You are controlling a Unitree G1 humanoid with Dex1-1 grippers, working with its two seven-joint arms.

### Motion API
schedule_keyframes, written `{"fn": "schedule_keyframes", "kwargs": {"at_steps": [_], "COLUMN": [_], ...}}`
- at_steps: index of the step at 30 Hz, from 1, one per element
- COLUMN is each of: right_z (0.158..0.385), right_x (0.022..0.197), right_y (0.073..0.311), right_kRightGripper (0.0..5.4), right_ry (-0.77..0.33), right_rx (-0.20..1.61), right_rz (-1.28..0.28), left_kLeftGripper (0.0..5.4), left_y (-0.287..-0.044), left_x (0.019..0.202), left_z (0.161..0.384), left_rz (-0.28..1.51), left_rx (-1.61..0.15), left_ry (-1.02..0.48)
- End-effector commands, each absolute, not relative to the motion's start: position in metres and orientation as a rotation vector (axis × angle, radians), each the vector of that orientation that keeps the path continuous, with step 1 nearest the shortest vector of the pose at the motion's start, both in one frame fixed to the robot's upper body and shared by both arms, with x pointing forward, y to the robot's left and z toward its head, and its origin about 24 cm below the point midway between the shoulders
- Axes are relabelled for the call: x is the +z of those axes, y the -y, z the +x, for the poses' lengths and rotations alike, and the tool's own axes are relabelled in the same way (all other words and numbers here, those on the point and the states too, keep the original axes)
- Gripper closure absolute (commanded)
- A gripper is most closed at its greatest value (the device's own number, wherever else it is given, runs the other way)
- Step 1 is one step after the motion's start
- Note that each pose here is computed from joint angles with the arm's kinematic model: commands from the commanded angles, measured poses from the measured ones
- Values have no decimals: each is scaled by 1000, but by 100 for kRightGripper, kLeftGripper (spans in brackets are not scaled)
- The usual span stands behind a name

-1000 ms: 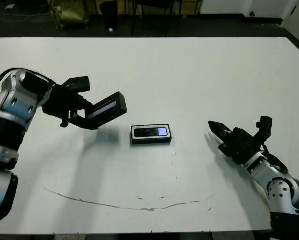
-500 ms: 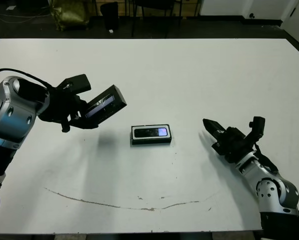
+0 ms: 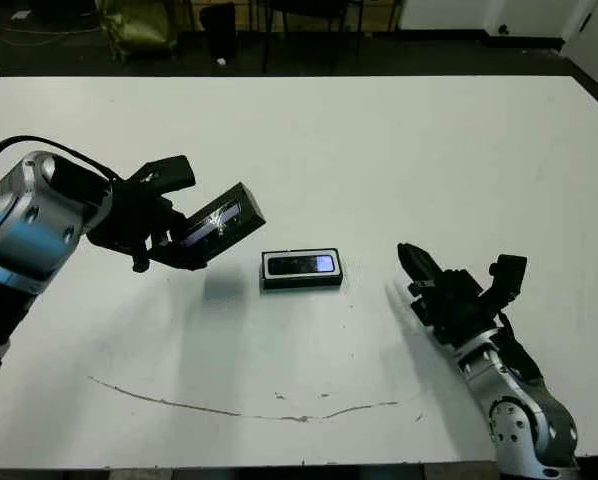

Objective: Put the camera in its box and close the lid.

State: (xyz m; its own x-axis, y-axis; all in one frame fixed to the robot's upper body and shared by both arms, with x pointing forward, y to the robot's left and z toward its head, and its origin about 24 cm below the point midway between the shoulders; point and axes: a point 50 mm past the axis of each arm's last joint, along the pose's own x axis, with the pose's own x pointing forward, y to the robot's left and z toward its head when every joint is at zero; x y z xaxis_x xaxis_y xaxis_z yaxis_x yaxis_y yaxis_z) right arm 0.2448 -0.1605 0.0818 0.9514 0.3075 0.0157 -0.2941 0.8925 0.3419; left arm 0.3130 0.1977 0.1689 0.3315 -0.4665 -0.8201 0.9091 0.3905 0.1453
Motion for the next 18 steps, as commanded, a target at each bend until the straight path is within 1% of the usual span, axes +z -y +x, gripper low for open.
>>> {"fn": "schedule_keyframes", "kwargs": {"at_steps": [1,4,11,14,18], "right_z": [242,240,235,234,233], "right_x": [85,89,96,98,101], "right_y": [158,157,163,162,159], "right_kRightGripper": [540,540,540,540,540], "right_ry": [-45,-10,39,24,15], "right_rx": [288,260,187,164,160], "right_rz": [341,364,301,291,288], "left_kLeftGripper": [332,332,332,332,332], "left_y": [-196,-192,-176,-172,-166], "left_x": [165,162,160,154,149], "left_z": [317,324,339,344,349], "left_rz": [704,705,682,654,689], "left_rx": [-1028,-1071,-1161,-1207,-1249], "left_ry": [-831,-869,-883,-929,-938]}}
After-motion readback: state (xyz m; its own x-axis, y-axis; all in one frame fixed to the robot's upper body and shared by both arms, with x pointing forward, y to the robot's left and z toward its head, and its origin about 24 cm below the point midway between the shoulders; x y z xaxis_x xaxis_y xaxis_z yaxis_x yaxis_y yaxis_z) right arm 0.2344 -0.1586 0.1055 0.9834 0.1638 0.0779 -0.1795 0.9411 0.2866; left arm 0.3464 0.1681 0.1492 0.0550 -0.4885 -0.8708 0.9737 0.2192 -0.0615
